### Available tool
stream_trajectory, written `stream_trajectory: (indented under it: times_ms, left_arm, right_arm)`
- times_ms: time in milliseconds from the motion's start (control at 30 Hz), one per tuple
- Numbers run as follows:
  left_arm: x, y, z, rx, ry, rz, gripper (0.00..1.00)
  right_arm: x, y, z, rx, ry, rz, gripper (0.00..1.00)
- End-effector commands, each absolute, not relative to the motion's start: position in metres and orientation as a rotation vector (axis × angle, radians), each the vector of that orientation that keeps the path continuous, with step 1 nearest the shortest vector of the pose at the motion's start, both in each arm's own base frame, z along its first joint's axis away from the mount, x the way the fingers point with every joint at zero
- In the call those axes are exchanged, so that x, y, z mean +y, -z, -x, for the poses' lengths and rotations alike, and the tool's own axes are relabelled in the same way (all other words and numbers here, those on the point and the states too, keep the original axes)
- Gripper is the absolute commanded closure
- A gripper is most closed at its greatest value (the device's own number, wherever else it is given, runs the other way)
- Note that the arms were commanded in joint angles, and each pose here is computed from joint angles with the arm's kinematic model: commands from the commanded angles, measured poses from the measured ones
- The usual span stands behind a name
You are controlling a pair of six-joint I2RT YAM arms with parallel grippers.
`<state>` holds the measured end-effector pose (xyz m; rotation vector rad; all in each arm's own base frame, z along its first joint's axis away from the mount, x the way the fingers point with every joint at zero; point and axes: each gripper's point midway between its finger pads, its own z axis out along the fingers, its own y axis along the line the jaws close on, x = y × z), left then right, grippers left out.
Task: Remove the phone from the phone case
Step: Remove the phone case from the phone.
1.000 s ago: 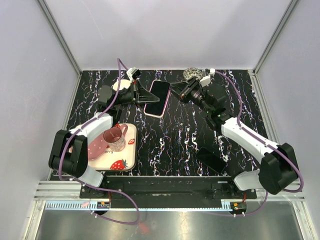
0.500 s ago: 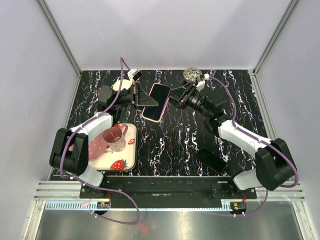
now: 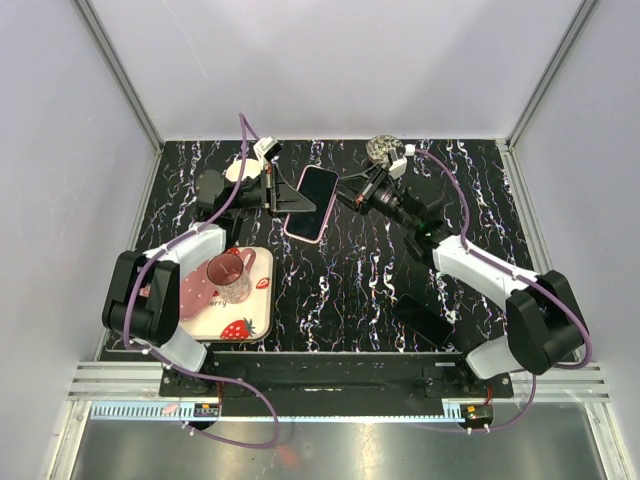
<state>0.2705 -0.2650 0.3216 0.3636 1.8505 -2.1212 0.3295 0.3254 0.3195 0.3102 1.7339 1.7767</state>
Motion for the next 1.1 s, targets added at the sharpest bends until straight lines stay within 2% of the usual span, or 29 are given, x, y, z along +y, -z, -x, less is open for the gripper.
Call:
stream_trajectory:
  times_ms: [0,133,200,233,333,467,633,700,800,1067]
  left_arm:
    - [-0.282,-0.372,-0.283,1.510,2.025,-0.392,1.00]
    - [-0.283,-0.357,-0.289,1.549,2.012,-0.353,0.98]
    - [-0.284,-0.344,-0.294,1.604,1.979,-0.331,0.88]
    - [-0.285,-0.341,-0.294,1.620,1.964,-0.328,0.78]
    - [-0.286,-0.324,-0.299,1.699,1.889,-0.310,0.70]
    - [-0.285,-0.310,-0.304,1.770,1.817,-0.293,0.54]
    - [-0.286,-0.299,-0.305,1.832,1.799,-0.280,0.39]
    - [-0.288,-0.298,-0.305,1.851,1.790,-0.282,0.30]
    - [-0.287,-0.293,-0.308,1.898,1.738,-0.273,0.24]
    - [-0.269,-0.258,-0.323,2.180,1.433,-0.107,0.23]
  right_arm:
    - [0.369,-0.241,-0.232,2.185,-1.838,-0.066,1.00]
    - [0.345,-0.226,-0.254,2.230,-1.616,-0.247,1.00]
    - [0.329,-0.233,-0.267,2.184,-1.496,-0.309,1.00]
    - [0.318,-0.226,-0.271,2.210,-1.427,-0.352,1.00]
    - [0.293,-0.230,-0.278,2.203,-1.254,-0.367,1.00]
    - [0.275,-0.232,-0.284,2.237,-1.076,-0.336,1.00]
    - [0.257,-0.240,-0.289,2.224,-0.973,-0.320,1.00]
    - [0.250,-0.242,-0.291,2.233,-0.935,-0.322,1.00]
    - [0.243,-0.244,-0.295,2.267,-0.845,-0.278,1.00]
    - [0.221,-0.220,-0.325,2.487,-0.363,-0.073,1.00]
